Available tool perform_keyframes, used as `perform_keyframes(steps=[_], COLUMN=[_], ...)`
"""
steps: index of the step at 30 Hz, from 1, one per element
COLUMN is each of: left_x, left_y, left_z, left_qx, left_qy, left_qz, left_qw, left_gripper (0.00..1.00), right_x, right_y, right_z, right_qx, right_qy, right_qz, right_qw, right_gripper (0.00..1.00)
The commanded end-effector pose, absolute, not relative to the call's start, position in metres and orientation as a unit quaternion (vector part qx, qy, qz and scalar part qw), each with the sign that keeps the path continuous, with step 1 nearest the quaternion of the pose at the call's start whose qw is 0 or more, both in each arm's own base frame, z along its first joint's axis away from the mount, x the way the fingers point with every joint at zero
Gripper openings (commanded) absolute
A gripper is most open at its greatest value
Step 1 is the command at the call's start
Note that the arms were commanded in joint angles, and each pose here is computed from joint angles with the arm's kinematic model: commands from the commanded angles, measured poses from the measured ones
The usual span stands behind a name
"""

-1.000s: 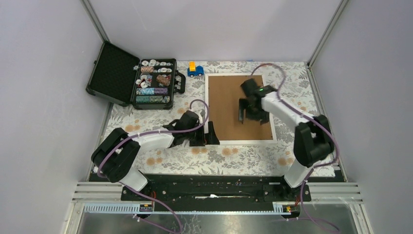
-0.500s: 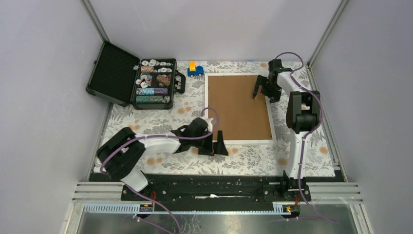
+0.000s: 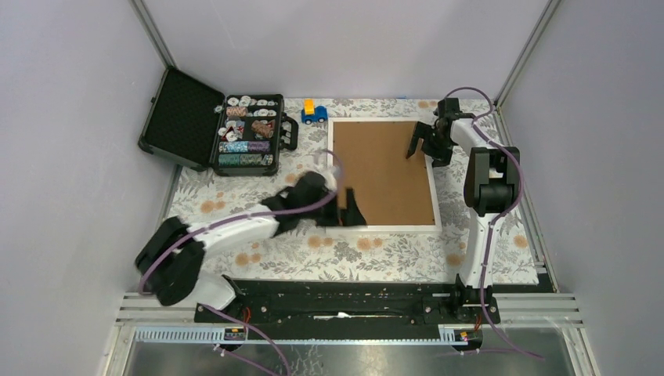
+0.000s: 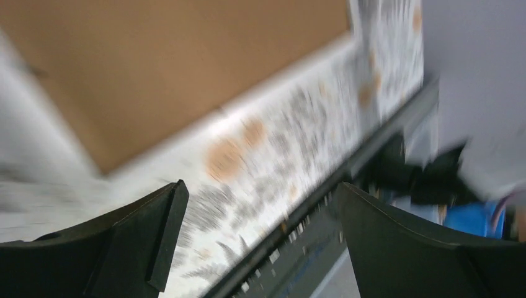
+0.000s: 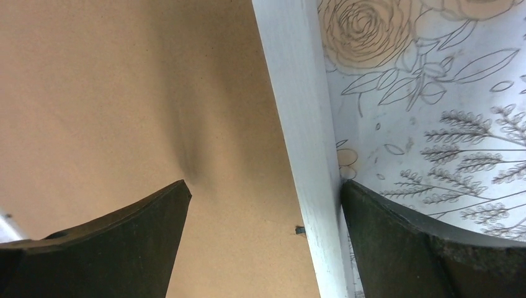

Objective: Put the photo into the frame
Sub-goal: Adjust the photo frame at the center of the board.

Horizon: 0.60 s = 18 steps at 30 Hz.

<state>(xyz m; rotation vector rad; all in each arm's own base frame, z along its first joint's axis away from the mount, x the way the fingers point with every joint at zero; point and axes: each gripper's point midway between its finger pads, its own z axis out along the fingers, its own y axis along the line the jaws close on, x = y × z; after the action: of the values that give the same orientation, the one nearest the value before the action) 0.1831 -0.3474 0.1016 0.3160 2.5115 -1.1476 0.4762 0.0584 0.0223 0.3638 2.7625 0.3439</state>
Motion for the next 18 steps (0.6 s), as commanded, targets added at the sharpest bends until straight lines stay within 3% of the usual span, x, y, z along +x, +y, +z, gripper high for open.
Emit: perform_keyframes(steps=[1, 4, 11, 15, 18], left_x=[0.262, 0.287, 0.302, 0.28, 0.237], left_y=[-0.27, -0.258, -0.283, -0.322, -0.369], left_z=[0.124, 0.118, 0.074, 0.069, 0.071], left_qx=[-0.009, -0.054, -0.048, -0.002, 0.046], left_qy=[0.888, 0.878, 0.899, 0.904, 0.894], left_qz=[-0.347, -0.351, -0.33, -0.345, -0.386], left_qw=[0.303, 0.321, 0.283, 0.254, 0.222], left_gripper=[0.99, 0.99, 0.99, 0.99, 0.99], right_x=[0.461, 0.463, 0.469, 0.469, 0.473], right_y=[0.095, 0.097, 0.094, 0.095, 0.103], right_z=[0.038, 0.04, 0.037, 0.031, 0.031], right_qx=[0.152, 0.159, 0.143, 0.139, 0.133], right_qy=[0.95, 0.942, 0.947, 0.949, 0.948], right_qz=[0.235, 0.261, 0.253, 0.255, 0.262], right_qw=[0.137, 0.137, 0.14, 0.121, 0.121], right_gripper=[1.0, 1.0, 1.0, 1.0, 1.0])
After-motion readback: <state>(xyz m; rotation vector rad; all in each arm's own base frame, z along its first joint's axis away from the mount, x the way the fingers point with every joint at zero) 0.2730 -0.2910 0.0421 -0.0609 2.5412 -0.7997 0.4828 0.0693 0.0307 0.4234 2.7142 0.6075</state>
